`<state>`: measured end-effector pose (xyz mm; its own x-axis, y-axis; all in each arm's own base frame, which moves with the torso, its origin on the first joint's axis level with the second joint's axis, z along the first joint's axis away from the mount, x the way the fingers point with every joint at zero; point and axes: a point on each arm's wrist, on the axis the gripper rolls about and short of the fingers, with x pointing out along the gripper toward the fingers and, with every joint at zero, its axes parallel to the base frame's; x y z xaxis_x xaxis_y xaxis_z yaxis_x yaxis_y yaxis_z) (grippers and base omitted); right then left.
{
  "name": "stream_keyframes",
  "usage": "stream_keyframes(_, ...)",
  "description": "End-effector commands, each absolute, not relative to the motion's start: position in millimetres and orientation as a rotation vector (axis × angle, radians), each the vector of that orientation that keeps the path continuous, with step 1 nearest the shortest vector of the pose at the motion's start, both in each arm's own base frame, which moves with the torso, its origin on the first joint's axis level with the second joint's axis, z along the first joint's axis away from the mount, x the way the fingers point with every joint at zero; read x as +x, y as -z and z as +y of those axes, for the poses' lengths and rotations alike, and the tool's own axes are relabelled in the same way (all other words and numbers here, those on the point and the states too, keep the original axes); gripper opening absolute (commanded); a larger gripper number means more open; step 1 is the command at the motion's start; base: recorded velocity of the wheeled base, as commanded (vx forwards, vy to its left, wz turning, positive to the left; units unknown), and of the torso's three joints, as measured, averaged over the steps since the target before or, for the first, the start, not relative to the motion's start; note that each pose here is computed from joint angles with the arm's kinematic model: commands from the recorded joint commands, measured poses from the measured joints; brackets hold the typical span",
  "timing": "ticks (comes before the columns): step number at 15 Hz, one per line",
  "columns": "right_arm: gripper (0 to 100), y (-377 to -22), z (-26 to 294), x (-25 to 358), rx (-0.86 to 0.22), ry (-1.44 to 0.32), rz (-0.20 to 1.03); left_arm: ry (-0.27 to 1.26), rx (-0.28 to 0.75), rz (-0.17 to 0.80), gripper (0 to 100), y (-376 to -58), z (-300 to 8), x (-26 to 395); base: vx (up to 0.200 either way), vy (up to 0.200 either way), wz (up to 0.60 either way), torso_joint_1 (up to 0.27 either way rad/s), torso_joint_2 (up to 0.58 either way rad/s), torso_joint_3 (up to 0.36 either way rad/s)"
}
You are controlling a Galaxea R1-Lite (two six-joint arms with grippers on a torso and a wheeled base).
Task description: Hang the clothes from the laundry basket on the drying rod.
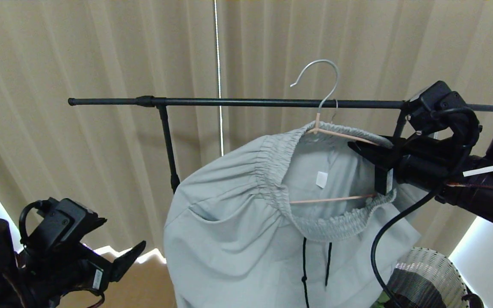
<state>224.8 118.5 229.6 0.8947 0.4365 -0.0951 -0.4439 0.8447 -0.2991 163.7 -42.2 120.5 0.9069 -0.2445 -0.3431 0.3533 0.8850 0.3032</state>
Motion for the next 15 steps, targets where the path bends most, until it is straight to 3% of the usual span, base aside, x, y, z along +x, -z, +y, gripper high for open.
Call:
stream_keyframes(1, 0, -226, 117, 225, -0.327, -0.455, 0.040, 0.314, 0.347, 0.225, 100, -134, -42, 156, 0.000, 0.000, 0.00, 0.000, 0.00, 0.000)
stream_keyframes(6, 0, -205, 101, 226, -0.362, -0.331, 0.204, 0.430, 0.225, 0.047, 100, -159, -37, 125, 0.000, 0.000, 0.00, 0.000, 0.00, 0.000)
stream_keyframes(8, 0, -201, 99, 226, -0.320, -0.260, 0.275, 0.432, 0.216, -0.005, 100, -168, -36, 121, 0.000, 0.000, 0.00, 0.000, 0.00, 0.000)
stream_keyframes(10, 0, -199, 97, 227, -0.305, -0.244, 0.304, 0.420, 0.212, -0.033, 100, -177, -37, 127, 0.000, 0.000, 0.00, 0.000, 0.00, 0.000)
stream_keyframes(12, 0, -200, 89, 228, -0.307, -0.190, 0.321, 0.437, 0.222, 0.023, 100, -165, -38, 128, 0.000, 0.000, 0.00, 0.000, 0.00, 0.000)
stream_keyframes(15, 0, -198, 85, 231, -0.323, -0.095, 0.339, 0.471, 0.233, 0.020, 100, -164, -42, 127, 0.000, 0.000, 0.00, 0.000, 0.00, 0.000)
